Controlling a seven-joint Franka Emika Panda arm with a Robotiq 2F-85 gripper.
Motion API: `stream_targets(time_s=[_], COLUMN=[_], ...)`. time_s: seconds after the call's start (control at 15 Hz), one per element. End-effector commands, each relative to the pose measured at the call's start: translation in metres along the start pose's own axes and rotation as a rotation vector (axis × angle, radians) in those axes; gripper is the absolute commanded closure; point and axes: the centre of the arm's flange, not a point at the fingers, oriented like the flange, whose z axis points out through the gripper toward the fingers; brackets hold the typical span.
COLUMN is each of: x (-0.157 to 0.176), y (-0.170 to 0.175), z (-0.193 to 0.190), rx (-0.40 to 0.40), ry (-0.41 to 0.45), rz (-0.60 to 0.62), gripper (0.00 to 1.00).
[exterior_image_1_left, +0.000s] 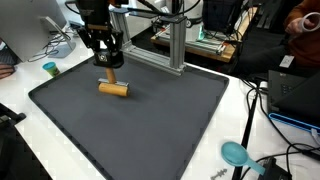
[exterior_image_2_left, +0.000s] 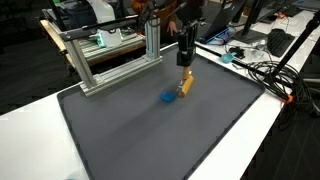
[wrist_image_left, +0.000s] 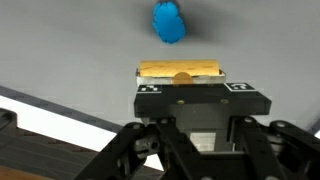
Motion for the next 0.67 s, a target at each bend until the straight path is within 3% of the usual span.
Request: stream_targets(time_s=[0.0, 0.33, 0.4, 0.6], x=[-0.003, -0.007, -0.008, -0.008], y=[0.009, 0.009, 0.009, 0.008], z=[0.005, 0.019, 0.021, 0.025], rx=[-0.002, 0.016, 0.018, 0.02], ry=[-0.039, -0.042, -0.044, -0.05], rz=[0.022, 0.018, 0.018, 0.018], gripper=[0.77, 0.77, 0.52, 0.52])
